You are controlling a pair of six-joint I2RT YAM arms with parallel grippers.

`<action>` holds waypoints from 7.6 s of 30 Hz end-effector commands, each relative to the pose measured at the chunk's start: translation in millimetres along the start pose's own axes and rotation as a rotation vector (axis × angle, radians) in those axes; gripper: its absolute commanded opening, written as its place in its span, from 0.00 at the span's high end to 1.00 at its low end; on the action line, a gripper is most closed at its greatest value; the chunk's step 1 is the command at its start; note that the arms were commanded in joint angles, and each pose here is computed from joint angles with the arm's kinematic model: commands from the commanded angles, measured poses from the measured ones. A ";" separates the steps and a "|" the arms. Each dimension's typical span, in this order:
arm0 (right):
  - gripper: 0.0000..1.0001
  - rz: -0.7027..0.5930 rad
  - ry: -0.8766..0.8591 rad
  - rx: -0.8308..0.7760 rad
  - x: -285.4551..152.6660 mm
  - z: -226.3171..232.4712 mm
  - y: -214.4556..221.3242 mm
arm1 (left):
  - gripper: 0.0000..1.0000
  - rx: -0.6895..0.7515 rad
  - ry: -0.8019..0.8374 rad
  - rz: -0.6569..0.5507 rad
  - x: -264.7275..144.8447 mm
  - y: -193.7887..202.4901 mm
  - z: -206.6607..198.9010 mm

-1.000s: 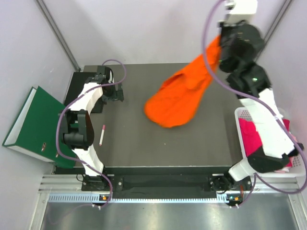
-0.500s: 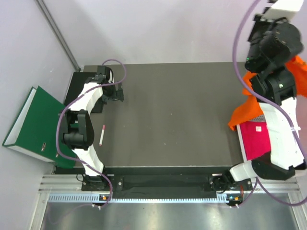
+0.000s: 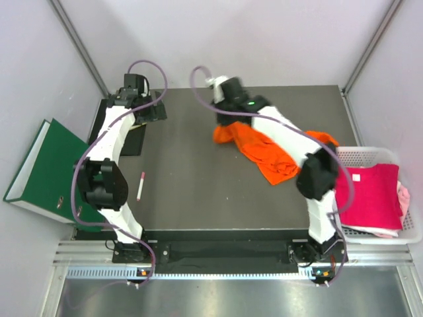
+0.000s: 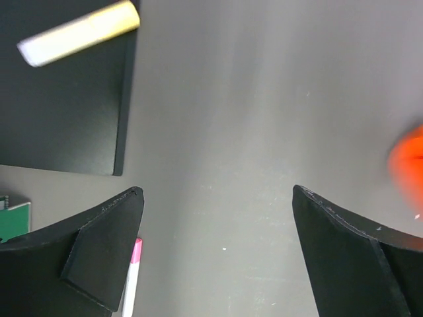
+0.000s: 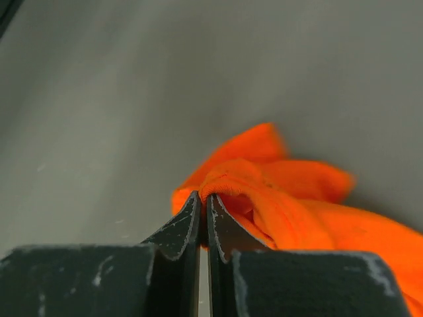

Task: Fold and stack the t-shirts
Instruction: Flatten out the tshirt

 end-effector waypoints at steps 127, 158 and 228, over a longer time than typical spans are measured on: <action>0.25 -0.176 0.098 1.214 52.4 -231.7 163.8 | 0.01 0.193 0.107 0.374 23.2 116.7 -17.4; 0.00 0.146 0.231 0.703 14.4 -166.1 160.4 | 0.01 0.446 0.222 0.486 23.3 174.0 -75.4; 0.98 0.512 -0.230 0.779 46.8 -15.6 240.4 | 0.01 0.542 0.216 0.367 10.3 167.3 -110.1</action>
Point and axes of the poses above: each gripper's point midway between its finger pads, its own x axis out along the fingers, its own z axis along the line the jaws close on, y = z × x, the point moved 9 cm from there along -x, back along the fingers, and after that the axes turned 14 degrees about -x, right-handed, at the moved point
